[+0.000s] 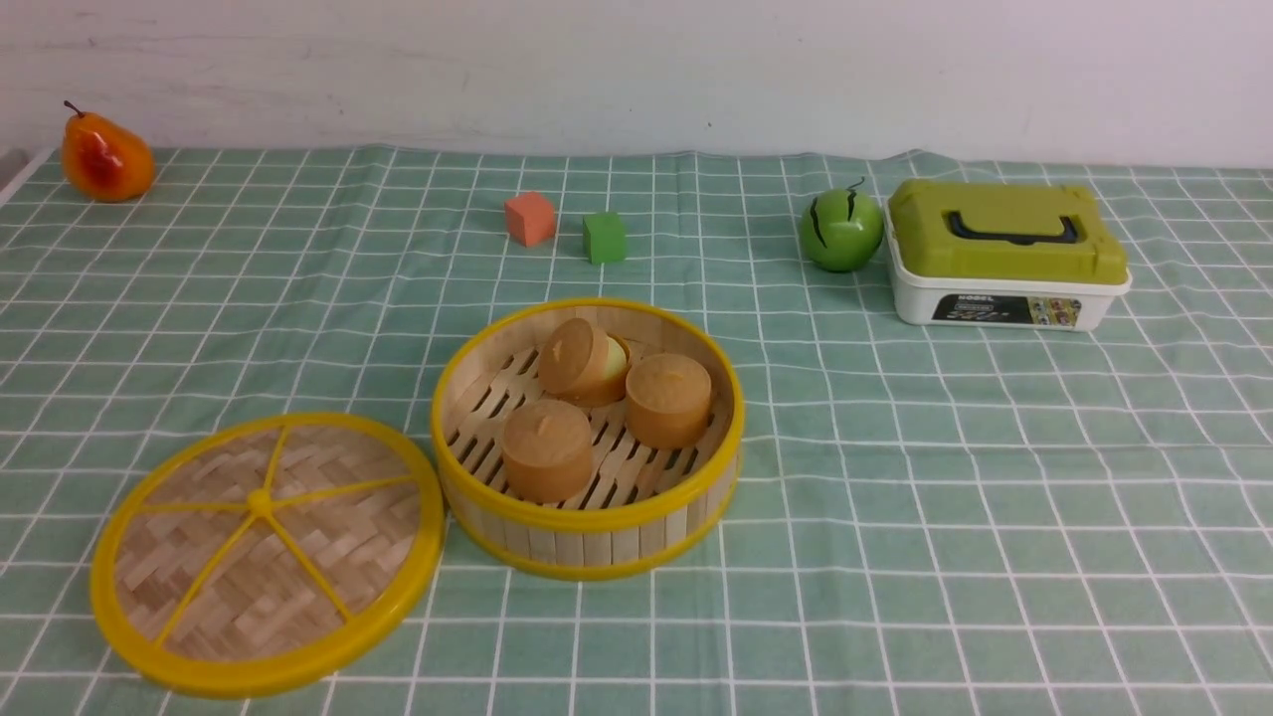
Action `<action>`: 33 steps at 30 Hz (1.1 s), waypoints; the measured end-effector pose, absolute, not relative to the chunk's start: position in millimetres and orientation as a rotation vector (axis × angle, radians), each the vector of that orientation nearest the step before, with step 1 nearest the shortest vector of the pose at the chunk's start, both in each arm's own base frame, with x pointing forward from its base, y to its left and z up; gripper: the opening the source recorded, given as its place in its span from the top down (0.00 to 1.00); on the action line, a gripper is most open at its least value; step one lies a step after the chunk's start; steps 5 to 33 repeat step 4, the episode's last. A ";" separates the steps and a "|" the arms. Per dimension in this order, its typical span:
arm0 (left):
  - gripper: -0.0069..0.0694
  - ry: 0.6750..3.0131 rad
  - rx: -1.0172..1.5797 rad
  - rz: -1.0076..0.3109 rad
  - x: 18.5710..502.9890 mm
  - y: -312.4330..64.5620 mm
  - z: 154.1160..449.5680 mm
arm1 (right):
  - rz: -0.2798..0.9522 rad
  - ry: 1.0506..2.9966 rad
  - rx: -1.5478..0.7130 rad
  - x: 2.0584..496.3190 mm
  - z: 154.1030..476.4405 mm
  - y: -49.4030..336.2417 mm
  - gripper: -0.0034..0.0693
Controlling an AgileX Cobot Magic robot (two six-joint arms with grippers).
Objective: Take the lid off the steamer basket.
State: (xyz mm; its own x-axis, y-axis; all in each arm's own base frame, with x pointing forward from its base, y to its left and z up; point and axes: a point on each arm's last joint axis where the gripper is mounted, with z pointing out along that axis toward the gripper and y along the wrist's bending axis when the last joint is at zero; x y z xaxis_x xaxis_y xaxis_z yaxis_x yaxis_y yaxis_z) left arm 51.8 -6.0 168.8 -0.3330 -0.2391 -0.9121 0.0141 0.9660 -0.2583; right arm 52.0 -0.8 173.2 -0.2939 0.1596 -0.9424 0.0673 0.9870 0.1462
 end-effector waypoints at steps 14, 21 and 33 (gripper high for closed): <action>0.88 1.896 -0.163 -0.259 51.8 -6.0 168.8 | 0.091 1.870 0.164 52.0 173.2 -0.8 0.62; 0.88 1.896 -0.163 -0.259 51.8 -6.0 168.8 | 0.091 1.870 0.164 52.0 173.2 -0.8 0.62; 0.88 1.896 -0.163 -0.259 51.8 -6.0 168.8 | 0.091 1.870 0.164 52.0 173.2 -0.8 0.62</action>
